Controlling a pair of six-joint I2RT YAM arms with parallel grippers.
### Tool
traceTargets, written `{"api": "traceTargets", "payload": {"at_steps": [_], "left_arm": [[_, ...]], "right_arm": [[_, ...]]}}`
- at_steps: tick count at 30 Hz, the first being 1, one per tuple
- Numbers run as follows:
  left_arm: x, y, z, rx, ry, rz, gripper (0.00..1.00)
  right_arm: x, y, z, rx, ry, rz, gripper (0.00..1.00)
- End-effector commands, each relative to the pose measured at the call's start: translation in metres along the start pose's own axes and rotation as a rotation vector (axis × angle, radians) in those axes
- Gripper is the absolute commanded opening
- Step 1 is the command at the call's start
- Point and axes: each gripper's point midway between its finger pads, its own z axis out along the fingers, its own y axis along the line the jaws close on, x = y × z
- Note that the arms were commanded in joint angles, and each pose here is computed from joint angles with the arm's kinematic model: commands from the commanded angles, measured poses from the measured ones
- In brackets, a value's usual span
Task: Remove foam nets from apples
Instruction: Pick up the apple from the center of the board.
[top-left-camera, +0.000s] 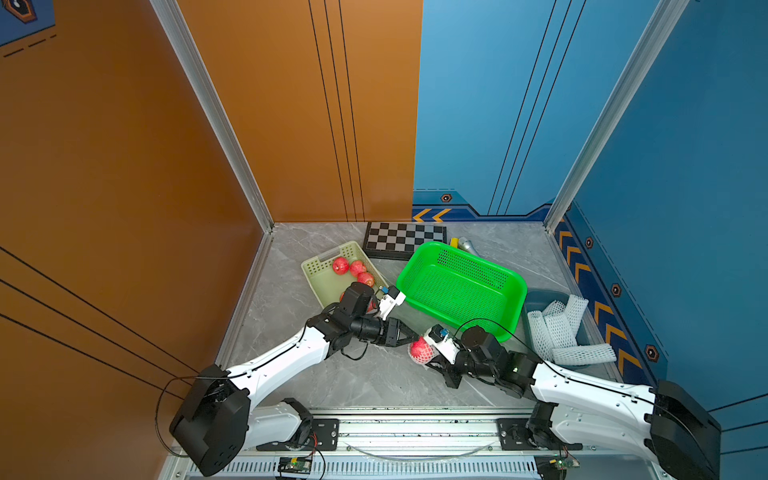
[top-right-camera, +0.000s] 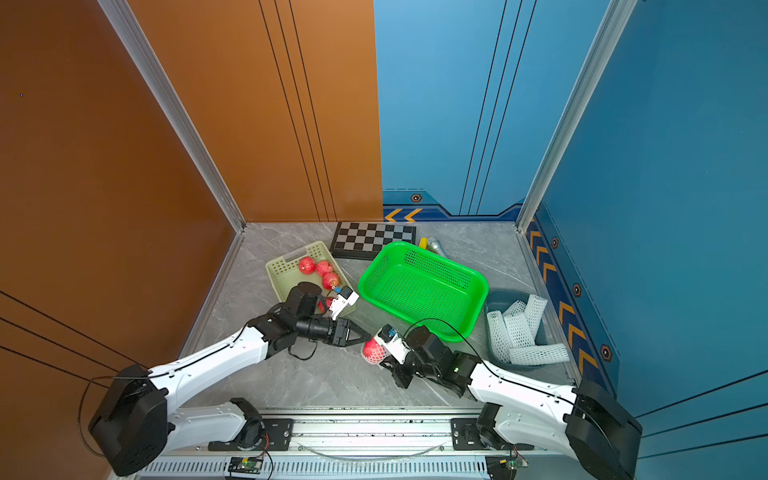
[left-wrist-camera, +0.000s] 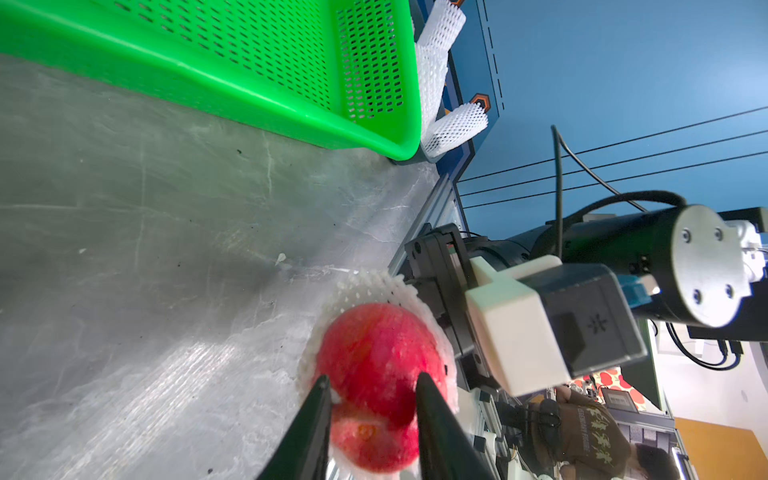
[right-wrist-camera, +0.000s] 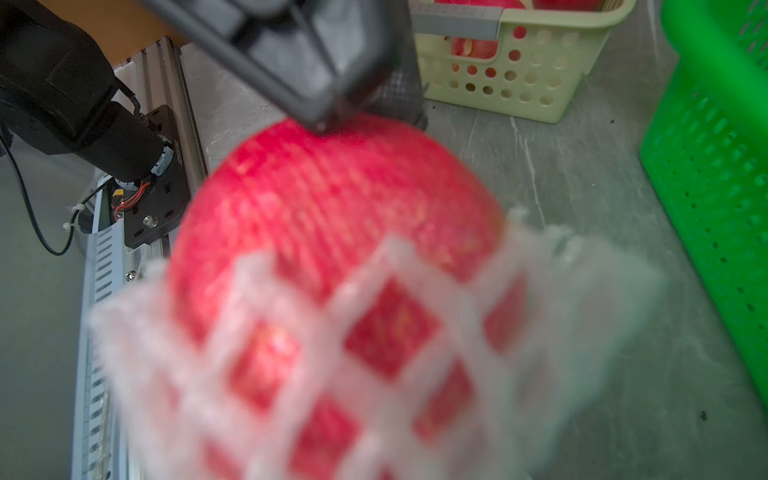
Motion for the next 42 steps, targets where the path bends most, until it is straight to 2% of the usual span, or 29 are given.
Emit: {"api": "traceTargets", "payload": {"at_steps": [1,5,13,21,30,42], "left_arm": [[0.002,-0.018,-0.001,0.056,0.023,0.062,0.35],[0.006,-0.017,-0.001,0.04,0.04,0.071,0.36],[0.016,-0.014,0.007,0.005,0.088,0.086,0.48],[0.017,-0.014,0.008,-0.006,0.089,0.097,0.5],[0.023,-0.019,0.011,0.011,0.115,0.111,0.58],[0.029,-0.01,0.013,-0.027,0.137,0.091,0.65]], "right_arm": [[-0.001,0.001,-0.003,-0.005,0.008,-0.022,0.0],[-0.004,0.001,-0.005,-0.001,0.004,-0.029,0.0],[-0.018,0.002,-0.013,0.007,-0.015,-0.058,0.0],[-0.033,0.007,-0.025,0.008,-0.064,-0.082,0.0],[-0.048,0.009,-0.034,0.02,-0.093,-0.111,0.0],[-0.073,0.017,-0.052,0.027,-0.176,-0.142,0.0]]}}
